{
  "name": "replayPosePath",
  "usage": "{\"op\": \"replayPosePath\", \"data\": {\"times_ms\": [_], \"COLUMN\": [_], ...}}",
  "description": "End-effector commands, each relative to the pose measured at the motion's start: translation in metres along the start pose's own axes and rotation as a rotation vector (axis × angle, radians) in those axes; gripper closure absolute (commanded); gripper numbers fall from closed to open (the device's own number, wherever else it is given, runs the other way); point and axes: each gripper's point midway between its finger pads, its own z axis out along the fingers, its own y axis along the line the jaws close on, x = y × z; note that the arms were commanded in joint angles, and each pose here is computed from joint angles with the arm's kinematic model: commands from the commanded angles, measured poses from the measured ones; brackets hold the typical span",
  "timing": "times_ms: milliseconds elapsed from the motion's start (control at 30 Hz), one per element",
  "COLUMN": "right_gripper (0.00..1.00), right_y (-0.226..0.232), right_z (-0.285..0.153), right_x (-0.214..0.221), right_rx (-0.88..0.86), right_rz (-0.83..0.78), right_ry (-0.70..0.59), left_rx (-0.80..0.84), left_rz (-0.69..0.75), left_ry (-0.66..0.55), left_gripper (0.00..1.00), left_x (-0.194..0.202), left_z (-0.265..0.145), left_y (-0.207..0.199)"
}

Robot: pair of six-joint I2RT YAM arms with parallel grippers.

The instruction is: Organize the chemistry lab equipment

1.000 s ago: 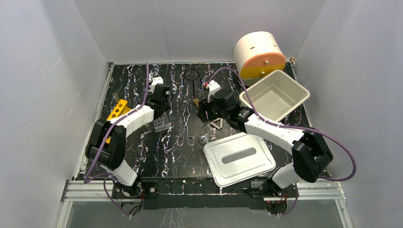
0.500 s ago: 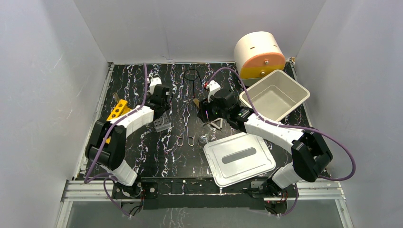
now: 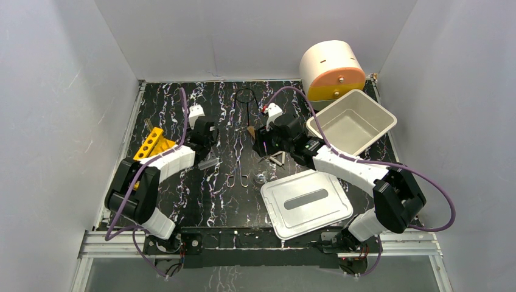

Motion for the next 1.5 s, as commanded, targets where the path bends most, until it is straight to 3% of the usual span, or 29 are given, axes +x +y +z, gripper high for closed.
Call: {"op": "replayPosePath", "data": {"times_ms": [0,633,767,900,1133,1467], "right_gripper": [0.36,0.36,0.36,0.36,0.35,0.34], "right_y": [0.002,0.001,0.002,0.001,0.003,0.002], "right_z": [-0.002,0.004,0.005,0.005,0.002,-0.009], "right_x": [-0.012,-0.008,-0.008,-0.007,-0.013,-0.026], "right_rx": [-0.002,0.003,0.002,0.003,-0.002,0.015], "right_rz": [-0.001,0.014,0.015,0.016,0.016,0.022], "right_ry": [-0.019,0.011,0.014,0.016,-0.003,-0.036], "left_rx": [-0.019,-0.095,-0.079,-0.062,-0.040,0.070], "left_rz": [-0.008,0.050,0.056,0.047,-0.005,-0.100], "left_ry": [-0.057,-0.027,-0.023,-0.021,-0.045,-0.070], "left_gripper": [0.89,0.89,0.84,0.71,0.23,0.06], "left_x": [-0.004,0.006,0.004,0.000,-0.029,-0.085], "left_z": [-0.005,0.006,0.006,0.004,-0.012,-0.061], "left_y": [0.011,0.020,0.016,0.012,0.004,-0.013]}}
